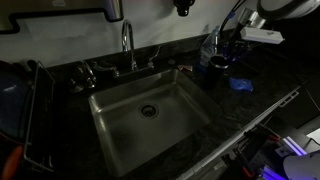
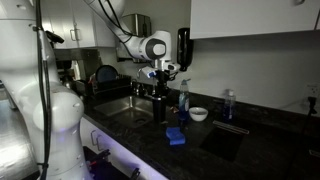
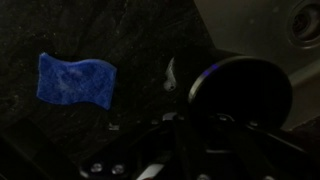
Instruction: Remove the bottle from the sink and put it on the base top
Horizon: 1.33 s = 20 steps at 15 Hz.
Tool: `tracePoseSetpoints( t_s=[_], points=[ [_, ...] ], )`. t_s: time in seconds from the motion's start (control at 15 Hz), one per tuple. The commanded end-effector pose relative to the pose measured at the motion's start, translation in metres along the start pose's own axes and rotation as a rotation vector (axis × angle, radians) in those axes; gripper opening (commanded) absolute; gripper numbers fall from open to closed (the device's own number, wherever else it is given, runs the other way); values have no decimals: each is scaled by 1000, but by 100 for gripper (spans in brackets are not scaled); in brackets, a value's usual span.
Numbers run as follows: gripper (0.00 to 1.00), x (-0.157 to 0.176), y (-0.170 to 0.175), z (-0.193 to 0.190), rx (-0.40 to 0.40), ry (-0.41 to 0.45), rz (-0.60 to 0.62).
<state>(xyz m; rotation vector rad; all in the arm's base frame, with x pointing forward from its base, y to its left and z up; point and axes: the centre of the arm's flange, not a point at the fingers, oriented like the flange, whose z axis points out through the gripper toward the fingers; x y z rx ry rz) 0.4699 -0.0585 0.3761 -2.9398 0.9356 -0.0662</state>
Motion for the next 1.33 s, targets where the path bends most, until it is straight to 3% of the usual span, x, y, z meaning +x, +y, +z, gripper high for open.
tracePoseSetpoints(
  t_s=[0.0,0.47,0.8,1.27],
  points=[
    [51,16,-4,10,39,3,-62],
    [98,16,-2,20,71,-2,-125],
    [100,27,2,0,110,7,-110],
    [100,42,-13,-69,131,104,-131]
  ],
)
